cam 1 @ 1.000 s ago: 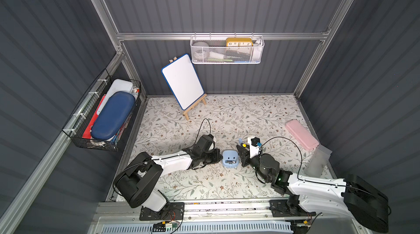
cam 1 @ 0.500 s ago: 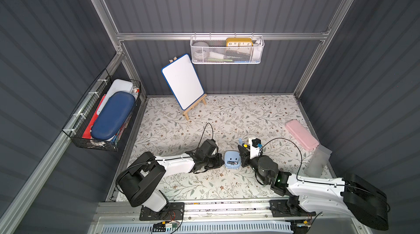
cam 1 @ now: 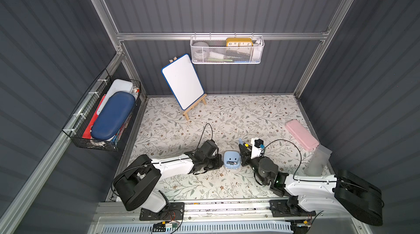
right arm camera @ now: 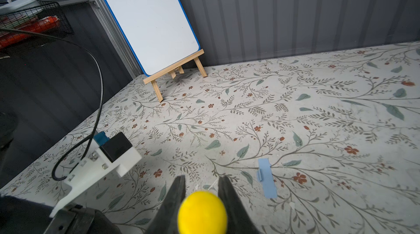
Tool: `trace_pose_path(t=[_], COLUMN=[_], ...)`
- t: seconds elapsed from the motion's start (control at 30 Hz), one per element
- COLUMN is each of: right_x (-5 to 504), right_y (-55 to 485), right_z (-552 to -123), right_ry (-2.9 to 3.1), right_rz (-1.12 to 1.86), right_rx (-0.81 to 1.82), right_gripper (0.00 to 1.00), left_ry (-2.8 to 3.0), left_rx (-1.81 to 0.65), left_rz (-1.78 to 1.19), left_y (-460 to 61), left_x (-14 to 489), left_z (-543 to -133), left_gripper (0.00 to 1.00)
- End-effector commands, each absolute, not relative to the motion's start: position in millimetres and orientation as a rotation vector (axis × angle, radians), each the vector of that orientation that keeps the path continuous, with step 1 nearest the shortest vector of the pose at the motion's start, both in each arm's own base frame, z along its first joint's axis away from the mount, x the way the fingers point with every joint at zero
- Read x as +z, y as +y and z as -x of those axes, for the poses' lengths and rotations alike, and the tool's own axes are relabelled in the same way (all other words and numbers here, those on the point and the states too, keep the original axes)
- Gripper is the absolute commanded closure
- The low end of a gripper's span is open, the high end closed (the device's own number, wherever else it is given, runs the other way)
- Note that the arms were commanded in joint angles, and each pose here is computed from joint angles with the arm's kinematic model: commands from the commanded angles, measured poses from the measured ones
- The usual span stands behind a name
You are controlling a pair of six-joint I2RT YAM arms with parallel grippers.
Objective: Remove the battery from the alarm
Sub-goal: Release the battery from the alarm.
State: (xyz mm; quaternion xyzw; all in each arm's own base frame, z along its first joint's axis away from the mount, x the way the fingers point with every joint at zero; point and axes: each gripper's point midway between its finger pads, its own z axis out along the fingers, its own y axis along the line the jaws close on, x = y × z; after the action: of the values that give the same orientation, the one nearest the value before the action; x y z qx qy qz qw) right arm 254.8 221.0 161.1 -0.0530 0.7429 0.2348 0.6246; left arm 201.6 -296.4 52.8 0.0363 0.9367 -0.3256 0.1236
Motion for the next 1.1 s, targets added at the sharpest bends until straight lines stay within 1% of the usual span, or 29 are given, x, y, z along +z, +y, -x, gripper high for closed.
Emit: trace_pose_path(t=[0.0,0.1,0.17,0.23,0.37,0.5,0.63,0.67,0.87,1.07], right_x=[148,147,146,146,143,141,139,130,123,120], right_y=[221,220,220,220,221,222,219,219,205,188], right_z=[-249,-249,-248,-249,-250,-250,-249,-249,-249,-255], right_ry=[1.745,1.744,1.748,1.747,1.746,1.747,1.747,1.768,1.76,1.754], right_rz=[0.17,0.18,0.187,0.189,0.185,0.178,0.157,0.164,0.065,-0.046], right_rx=[0.523,0.51,0.504,0.501,0.505,0.517,0.522,0.513,0.54,0.635], right_gripper=[1.0,1.0,1.0,1.0,1.0,1.0,1.0,1.0,1.0,1.0], left_ry=[2.668,2.62,2.608,2.618,2.668,2.7,2.71,2.721,2.746,2.763], left_rx=[-0.851,-0.885,-0.895,-0.889,-0.883,-0.874,-0.883,-0.879,-0.902,-0.889], left_rz=[-0.07,-0.134,-0.177,-0.23,-0.257,-0.281,-0.284,-0.278,-0.255,-0.248], left_y=[-288,-299,-310,-320,-322,-320,-318,-317,-317,-317], left_x=[80,93,94,88,66,52,44,41,32,26], left_z=[-216,-224,-230,-235,-230,-224,-219,-218,-209,-206], left_gripper=[1.0,0.91,0.88,0.87,0.88,0.91,0.93,0.94,0.96,0.97])
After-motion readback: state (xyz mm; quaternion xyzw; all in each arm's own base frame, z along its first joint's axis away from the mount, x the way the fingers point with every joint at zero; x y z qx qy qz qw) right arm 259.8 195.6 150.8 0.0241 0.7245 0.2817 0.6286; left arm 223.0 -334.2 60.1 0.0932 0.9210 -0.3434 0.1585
